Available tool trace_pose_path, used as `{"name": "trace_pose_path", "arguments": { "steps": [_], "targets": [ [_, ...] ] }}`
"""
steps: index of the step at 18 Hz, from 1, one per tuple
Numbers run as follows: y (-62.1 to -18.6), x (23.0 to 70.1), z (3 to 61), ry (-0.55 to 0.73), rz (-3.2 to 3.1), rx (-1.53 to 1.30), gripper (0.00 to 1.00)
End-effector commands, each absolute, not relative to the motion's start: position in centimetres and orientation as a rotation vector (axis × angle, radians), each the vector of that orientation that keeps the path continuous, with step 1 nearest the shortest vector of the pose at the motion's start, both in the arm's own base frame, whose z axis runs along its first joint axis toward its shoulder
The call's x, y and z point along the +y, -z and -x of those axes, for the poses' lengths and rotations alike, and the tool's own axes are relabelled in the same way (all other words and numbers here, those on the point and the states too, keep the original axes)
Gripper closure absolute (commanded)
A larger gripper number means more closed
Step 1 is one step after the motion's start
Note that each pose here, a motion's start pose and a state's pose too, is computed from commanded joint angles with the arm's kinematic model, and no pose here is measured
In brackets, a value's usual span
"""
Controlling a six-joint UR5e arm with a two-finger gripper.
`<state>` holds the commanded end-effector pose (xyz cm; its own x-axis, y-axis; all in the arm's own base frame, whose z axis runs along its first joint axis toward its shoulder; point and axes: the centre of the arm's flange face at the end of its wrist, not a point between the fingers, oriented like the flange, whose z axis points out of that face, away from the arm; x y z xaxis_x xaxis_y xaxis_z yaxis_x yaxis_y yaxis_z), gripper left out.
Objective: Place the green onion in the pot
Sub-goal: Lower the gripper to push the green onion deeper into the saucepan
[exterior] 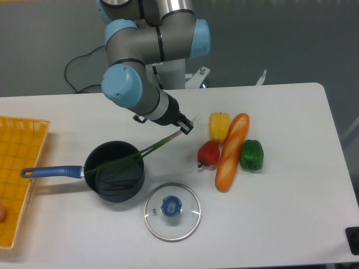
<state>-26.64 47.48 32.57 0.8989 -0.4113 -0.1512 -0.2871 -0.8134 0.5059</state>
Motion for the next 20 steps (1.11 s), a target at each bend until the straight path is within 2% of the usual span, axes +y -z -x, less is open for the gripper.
{"name": "trace_pose_path", "arguments": {
  "steps": [11, 14, 20],
  "targets": [
    [-31.0, 47.7, 27.2, 0.386, -2.54, -0.42, 0.92],
    [-30.4, 48.8, 25.9, 0.431, -2.511, -0.42, 0.92],
    [-30.4, 49.3, 24.8, 0.44, -2.508, -0.437, 0.92]
  ]
}}
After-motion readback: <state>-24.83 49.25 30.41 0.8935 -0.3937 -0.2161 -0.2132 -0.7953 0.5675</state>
